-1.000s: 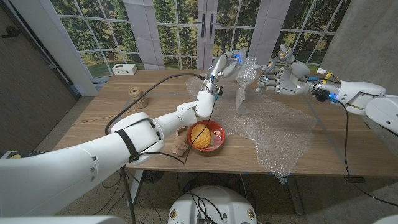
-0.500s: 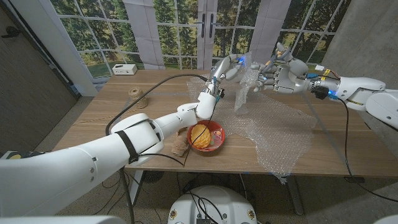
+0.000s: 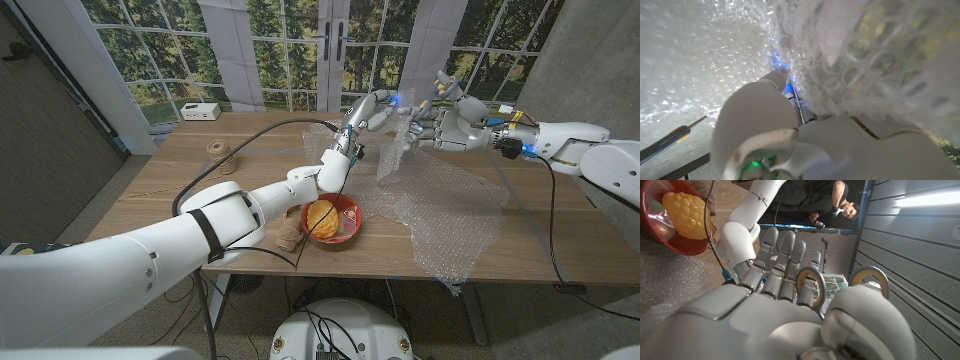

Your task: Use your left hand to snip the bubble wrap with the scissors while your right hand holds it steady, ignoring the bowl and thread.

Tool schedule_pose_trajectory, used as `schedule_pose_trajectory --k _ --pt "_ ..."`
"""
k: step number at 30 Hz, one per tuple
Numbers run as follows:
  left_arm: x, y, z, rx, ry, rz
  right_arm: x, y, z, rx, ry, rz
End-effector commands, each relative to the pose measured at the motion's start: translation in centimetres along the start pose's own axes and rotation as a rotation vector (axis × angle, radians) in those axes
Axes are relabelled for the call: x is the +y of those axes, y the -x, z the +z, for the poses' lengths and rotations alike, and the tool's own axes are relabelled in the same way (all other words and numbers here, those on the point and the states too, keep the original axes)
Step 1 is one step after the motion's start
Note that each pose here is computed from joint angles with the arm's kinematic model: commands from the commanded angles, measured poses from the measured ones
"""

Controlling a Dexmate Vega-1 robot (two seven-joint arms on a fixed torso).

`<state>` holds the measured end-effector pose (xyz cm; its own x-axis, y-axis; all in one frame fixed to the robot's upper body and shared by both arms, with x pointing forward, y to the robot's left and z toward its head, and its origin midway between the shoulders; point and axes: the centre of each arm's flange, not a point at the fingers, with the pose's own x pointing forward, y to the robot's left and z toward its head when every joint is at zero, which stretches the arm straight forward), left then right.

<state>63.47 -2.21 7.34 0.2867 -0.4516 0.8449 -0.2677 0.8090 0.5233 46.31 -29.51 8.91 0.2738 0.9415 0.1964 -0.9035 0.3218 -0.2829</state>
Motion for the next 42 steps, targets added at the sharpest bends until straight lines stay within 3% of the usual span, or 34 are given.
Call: schedule_pose_trajectory --k 1,9,17,20,42 --pt "-0.6 -0.2 0.3 -0.011 0.002 -0.016 0.3 -0.9 0.0 0.010 -0.006 0.034" --pt "-1.0 -0.4 0.6 -0.024 -0.002 -0.048 1.0 -1.5 0.4 0.026 0.012 0.062" --pt "-1.3 -0.9 1.0 -0.023 0.005 -0.048 0.9 -2.8 -1.7 0.062 -0.094 0.110" --pt "-1.3 -0.8 1.0 -0.019 0.005 -0.048 0.8 -2.9 -2.5 0.079 -0.130 0.112" --pt "-1.2 -0.4 0.4 0.003 -0.020 -0.020 0.2 -2.7 -3.1 0.073 -0.165 0.105"
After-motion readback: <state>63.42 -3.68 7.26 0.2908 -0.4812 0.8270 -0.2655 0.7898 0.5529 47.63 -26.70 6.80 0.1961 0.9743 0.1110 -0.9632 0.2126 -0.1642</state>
